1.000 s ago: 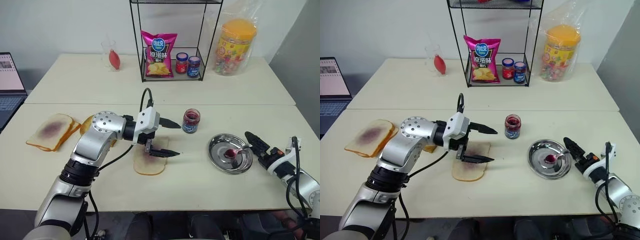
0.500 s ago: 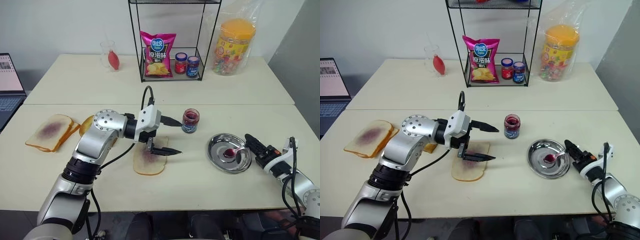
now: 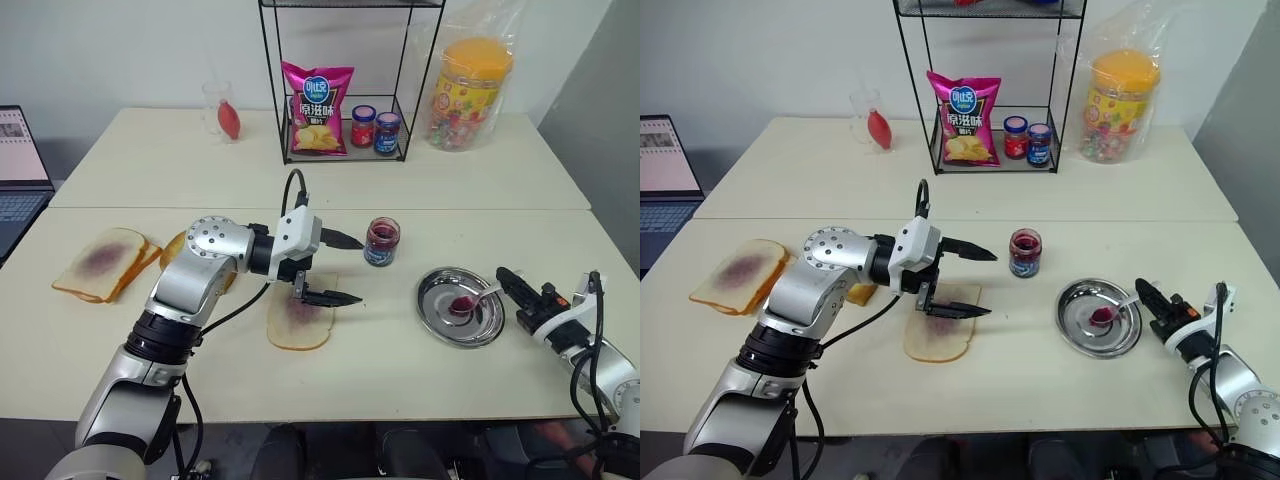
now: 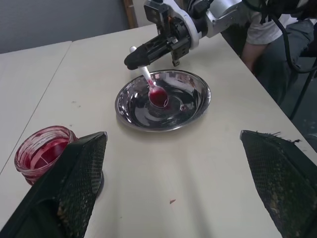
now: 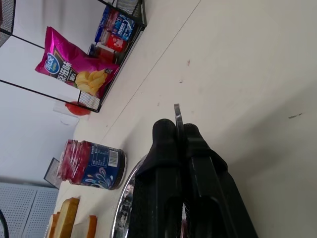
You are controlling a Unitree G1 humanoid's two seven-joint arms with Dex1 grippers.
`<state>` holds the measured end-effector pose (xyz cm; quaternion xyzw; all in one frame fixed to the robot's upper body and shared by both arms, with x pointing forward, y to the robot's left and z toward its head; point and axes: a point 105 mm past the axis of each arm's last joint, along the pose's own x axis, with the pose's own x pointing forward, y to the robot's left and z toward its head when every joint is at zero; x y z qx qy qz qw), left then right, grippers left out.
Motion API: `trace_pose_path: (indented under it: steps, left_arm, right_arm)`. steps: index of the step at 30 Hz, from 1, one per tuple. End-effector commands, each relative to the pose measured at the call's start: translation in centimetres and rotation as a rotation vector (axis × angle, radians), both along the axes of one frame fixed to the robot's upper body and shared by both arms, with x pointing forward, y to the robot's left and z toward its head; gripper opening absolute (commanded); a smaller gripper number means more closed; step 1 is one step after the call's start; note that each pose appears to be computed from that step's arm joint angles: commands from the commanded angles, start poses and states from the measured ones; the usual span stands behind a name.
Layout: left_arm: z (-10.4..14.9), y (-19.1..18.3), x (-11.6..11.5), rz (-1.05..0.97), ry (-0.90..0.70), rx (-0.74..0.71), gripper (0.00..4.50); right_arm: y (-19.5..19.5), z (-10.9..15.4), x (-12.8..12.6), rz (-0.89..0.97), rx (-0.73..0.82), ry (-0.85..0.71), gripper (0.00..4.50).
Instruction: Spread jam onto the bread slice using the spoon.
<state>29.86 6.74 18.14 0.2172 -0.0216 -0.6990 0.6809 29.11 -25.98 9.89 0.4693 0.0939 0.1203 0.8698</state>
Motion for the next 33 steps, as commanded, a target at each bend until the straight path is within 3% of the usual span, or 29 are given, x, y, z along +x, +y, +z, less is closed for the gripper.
trace_pose_path:
  steps: [1,7,10,19,25,33]
  left_arm:
    - [1.5,0.5,0.3,0.018,-0.038,-0.03,4.5]
    - [2.4,2.4,1.3,0.124,-0.007,-0.069,4.5]
    - [2.1,4.1,2.0,0.234,-0.003,-0.076,4.5]
    - [2.1,5.7,2.5,0.393,0.007,-0.132,4.5]
    - [1.6,5.6,2.2,0.424,0.011,-0.142,4.5]
    - [1.8,5.0,2.4,0.433,-0.004,-0.155,4.5]
  right_arm:
    - [0.4,3.9,-0.4,0.011,0.022,-0.122,0.07]
    - [2.7,8.1,-0.8,0.069,0.044,-0.222,0.07]
    - [4.8,10.8,0.3,0.088,-0.008,-0.29,0.07]
    - [9.3,14.6,3.9,0.112,-0.133,-0.377,0.07]
    - [12.2,16.1,6.0,0.151,-0.18,-0.412,0.07]
    - [13.3,14.8,7.3,0.157,-0.404,-0.421,0.07]
